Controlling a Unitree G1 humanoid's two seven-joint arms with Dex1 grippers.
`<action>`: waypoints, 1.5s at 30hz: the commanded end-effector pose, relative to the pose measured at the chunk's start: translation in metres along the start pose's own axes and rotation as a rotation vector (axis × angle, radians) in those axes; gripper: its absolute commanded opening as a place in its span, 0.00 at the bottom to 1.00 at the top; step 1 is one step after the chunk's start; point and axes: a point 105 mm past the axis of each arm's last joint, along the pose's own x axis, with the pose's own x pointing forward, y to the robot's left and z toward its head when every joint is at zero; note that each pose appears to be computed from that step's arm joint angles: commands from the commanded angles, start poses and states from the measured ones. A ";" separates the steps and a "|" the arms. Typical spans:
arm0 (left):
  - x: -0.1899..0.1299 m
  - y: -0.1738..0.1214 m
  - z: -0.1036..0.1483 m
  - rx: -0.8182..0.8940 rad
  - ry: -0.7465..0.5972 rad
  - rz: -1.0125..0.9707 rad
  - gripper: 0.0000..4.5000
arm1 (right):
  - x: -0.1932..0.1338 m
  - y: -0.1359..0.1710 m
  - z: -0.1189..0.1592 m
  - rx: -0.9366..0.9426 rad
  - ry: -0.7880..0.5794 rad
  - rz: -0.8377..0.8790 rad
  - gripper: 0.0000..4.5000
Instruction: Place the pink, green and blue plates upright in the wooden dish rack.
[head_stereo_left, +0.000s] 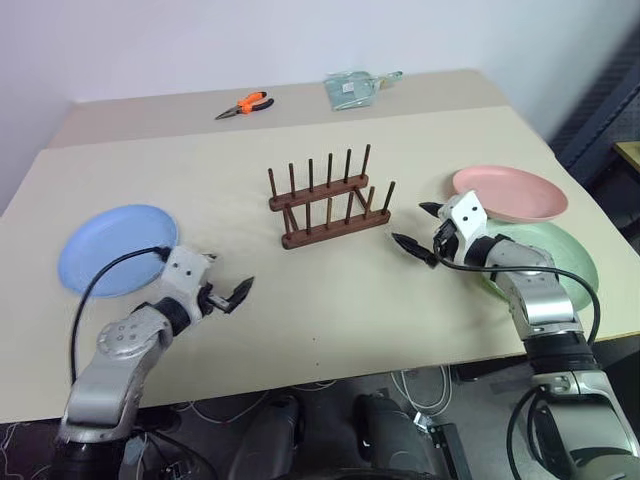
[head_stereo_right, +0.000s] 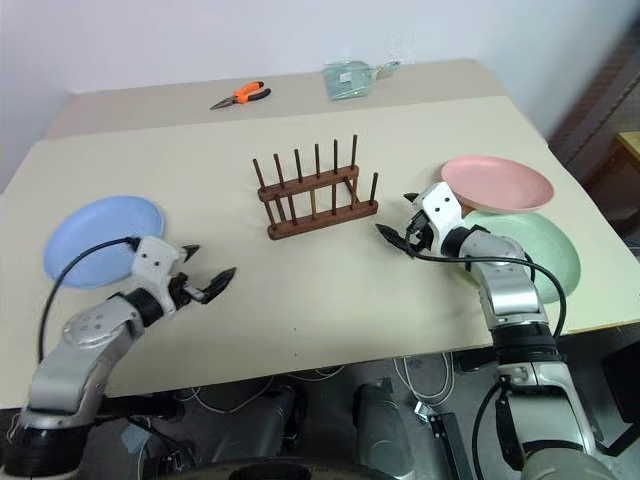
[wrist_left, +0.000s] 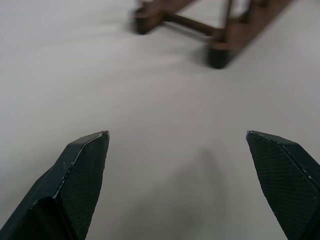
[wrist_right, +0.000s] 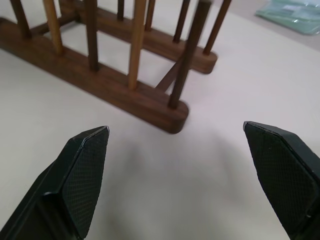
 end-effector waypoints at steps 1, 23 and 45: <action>0.028 -0.005 0.010 0.048 -0.025 -0.105 1.00 | -0.002 0.008 0.016 -0.046 -0.049 -0.017 0.98; 0.111 -0.040 0.014 0.110 -0.046 -0.422 0.17 | -0.022 0.045 0.019 -0.040 -0.037 -0.089 1.00; 0.026 -0.022 -0.022 0.193 0.133 -0.540 0.56 | -0.083 0.021 -0.023 -0.048 0.161 -0.053 0.81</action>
